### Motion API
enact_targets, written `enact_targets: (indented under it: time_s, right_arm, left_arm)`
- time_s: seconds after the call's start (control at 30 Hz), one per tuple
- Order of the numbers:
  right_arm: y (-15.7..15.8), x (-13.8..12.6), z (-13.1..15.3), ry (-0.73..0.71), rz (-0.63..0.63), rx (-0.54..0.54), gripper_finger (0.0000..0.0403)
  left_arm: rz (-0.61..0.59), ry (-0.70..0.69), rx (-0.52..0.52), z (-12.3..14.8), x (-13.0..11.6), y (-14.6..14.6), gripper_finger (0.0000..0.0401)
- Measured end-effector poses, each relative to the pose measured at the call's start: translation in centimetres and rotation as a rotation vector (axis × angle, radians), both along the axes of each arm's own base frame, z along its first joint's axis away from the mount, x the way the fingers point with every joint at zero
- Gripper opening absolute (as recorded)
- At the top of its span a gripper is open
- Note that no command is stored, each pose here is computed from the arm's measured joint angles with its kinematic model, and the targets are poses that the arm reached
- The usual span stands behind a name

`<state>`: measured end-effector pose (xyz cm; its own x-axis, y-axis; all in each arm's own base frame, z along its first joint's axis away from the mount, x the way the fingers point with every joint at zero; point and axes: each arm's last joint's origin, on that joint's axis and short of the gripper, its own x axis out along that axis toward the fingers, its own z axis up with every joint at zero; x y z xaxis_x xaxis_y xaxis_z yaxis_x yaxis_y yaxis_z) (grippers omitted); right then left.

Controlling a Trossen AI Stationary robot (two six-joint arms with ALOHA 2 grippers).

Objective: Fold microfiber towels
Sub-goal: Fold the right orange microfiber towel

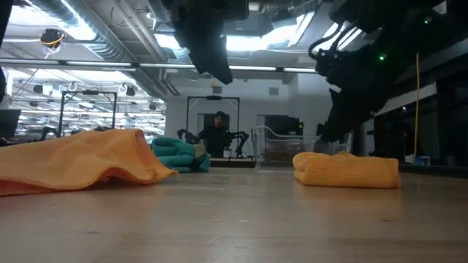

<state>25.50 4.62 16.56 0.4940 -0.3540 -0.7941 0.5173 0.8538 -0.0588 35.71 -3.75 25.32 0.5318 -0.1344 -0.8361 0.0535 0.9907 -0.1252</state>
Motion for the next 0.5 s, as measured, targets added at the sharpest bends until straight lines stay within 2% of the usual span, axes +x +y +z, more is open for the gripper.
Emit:
enact_targets:
  time_s: [0.13, 0.27, 0.4, 0.5]
  right_arm:
    - [-0.2, 0.0, -0.1, 0.1, 0.211, -0.074, 0.0214]
    - [-0.5, 0.2, 0.0, 0.136, 0.358, -0.11, 0.0214]
    - [-0.7, 0.3, 0.1, 0.158, 0.558, -0.027, 0.0214]
    - [-1.1, 0.6, -0.2, 0.162, 0.605, 0.001, 0.0214]
  left_arm:
    - [-0.005, -0.004, 0.024, 0.0, -0.1, -0.6, 0.0045]
    - [0.005, -0.009, 0.06, 0.0, -0.1, -0.9, 0.0045]
    - [0.01, -0.012, 0.067, 0.0, -0.1, -0.9, 0.0045]
    - [0.011, -0.013, 0.07, 0.0, -0.1, -0.9, 0.0045]
